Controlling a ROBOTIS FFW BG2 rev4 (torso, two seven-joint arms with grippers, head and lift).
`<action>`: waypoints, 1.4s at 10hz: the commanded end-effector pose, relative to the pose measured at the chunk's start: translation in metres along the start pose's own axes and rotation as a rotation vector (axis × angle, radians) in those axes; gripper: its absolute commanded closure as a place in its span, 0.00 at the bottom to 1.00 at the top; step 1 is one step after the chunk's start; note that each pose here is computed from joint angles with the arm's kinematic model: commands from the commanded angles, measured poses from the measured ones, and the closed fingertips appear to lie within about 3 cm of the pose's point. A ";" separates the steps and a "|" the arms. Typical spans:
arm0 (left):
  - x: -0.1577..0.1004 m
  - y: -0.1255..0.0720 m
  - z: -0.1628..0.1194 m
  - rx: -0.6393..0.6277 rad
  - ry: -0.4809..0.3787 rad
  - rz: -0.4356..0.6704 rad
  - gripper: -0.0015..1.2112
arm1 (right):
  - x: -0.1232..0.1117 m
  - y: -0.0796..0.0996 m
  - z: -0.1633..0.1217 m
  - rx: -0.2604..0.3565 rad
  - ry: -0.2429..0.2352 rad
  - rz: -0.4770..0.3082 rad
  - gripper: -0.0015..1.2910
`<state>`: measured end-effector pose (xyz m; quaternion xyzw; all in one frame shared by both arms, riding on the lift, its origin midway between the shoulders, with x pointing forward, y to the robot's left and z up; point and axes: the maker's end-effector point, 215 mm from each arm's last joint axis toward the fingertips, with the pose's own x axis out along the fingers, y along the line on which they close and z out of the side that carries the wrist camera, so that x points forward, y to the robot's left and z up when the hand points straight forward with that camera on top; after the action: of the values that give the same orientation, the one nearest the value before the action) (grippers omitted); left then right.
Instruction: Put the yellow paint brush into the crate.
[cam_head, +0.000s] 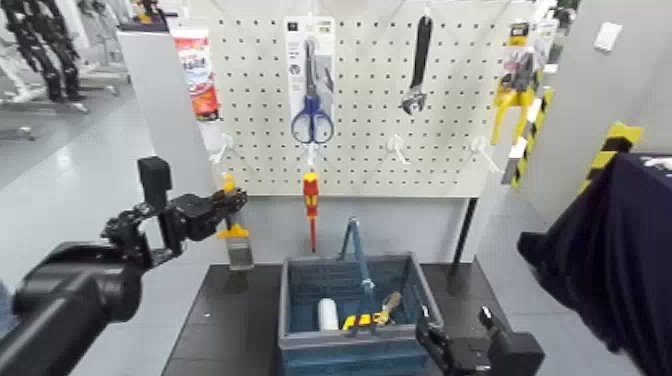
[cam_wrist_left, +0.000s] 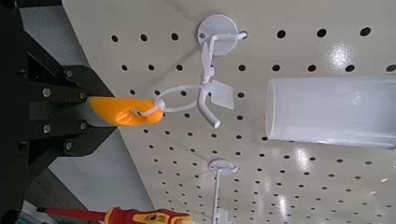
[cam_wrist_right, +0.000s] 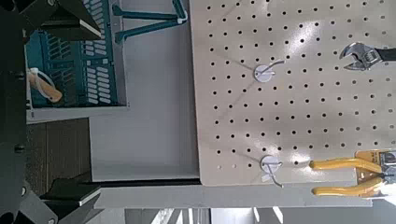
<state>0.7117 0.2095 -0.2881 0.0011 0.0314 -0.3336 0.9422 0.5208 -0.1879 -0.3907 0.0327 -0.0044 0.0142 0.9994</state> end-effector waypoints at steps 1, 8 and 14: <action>0.001 -0.007 0.004 0.009 -0.006 -0.016 0.99 | -0.001 -0.001 -0.002 0.000 0.003 -0.002 0.11; -0.025 -0.007 0.031 0.008 -0.062 0.035 0.99 | -0.002 0.000 -0.007 -0.001 0.015 -0.003 0.11; -0.028 -0.036 0.065 -0.002 -0.113 0.000 0.99 | -0.002 0.000 -0.008 -0.001 0.018 -0.001 0.11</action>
<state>0.6733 0.1991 -0.2228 -0.0181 -0.0209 -0.3315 0.9431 0.5186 -0.1874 -0.3992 0.0324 0.0048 0.0134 0.9994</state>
